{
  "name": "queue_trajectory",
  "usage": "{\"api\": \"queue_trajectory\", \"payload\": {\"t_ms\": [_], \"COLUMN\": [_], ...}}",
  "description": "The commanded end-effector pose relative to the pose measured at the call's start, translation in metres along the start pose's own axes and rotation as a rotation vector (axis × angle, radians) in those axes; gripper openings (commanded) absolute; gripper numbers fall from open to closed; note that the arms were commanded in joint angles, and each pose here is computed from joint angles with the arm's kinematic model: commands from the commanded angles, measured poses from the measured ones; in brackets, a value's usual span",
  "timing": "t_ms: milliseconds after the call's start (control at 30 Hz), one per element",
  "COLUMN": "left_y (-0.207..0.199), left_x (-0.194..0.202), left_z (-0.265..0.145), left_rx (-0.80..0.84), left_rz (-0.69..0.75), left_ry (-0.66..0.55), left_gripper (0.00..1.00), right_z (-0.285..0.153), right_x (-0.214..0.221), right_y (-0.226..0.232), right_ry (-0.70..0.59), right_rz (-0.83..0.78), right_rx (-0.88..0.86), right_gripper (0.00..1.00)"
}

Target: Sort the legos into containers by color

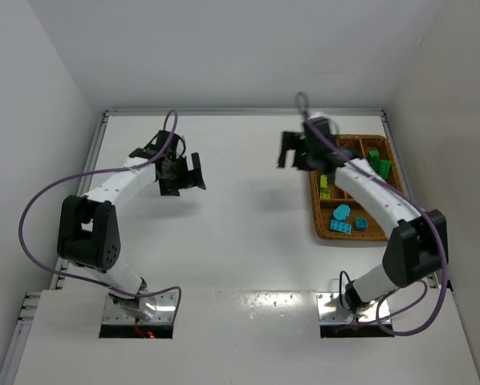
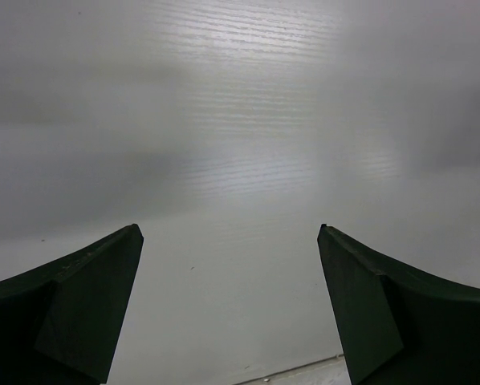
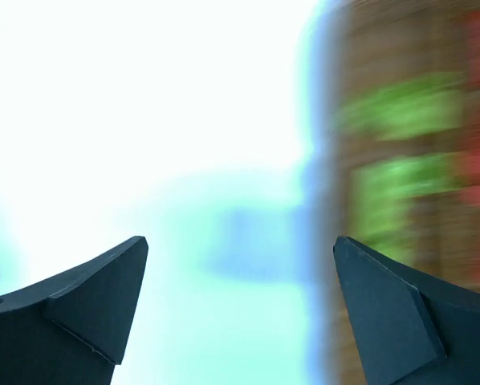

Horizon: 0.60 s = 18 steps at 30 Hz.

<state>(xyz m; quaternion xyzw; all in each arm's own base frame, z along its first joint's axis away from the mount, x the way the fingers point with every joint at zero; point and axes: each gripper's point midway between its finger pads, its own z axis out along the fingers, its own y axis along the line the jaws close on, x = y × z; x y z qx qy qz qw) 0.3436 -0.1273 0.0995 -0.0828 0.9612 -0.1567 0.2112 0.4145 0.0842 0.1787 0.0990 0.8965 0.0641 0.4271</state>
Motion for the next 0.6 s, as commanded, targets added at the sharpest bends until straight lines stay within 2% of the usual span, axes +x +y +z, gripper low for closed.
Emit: {"api": "queue_trajectory", "payload": {"t_ms": [0,67,100,133,233,333,567], "left_y": [-0.002,0.003,0.004,0.003,0.004,-0.001,-0.004], "left_x": [-0.023,-0.026,-0.023,-0.024,-0.02,-0.019,-0.017], "left_z": [-0.021,-0.026,-0.027,-0.03,-0.032,-0.035,-0.042], "left_rx": [-0.005,-0.037,-0.037,-0.033,-0.036,-0.012,0.015], "left_rz": [-0.012,-0.04,-0.04,-0.039,-0.04,-0.046,-0.042], "left_ry": [-0.1,-0.134,-0.132,-0.14,-0.135,-0.134,-0.147], "left_gripper": [0.97,0.97,0.97,0.97,0.97,0.97,0.97], "right_z": [-0.017,-0.026,-0.04,-0.043,-0.046,-0.043,-0.043], "right_x": [0.088,0.123,0.128,0.136,0.151,0.146,0.135], "right_y": [0.065,0.084,0.11,0.113,0.103,0.087,0.083], "right_ry": [0.225,0.258,0.233,0.24,0.263,0.244,0.189], "right_rz": [-0.193,-0.22,-0.228,-0.227,-0.272,-0.288,-0.314], "right_rx": [-0.116,-0.199,-0.301,-0.314,-0.25,-0.157,-0.144], "right_gripper": [0.99,0.99,0.99,0.99,0.99,0.99,0.99]}}
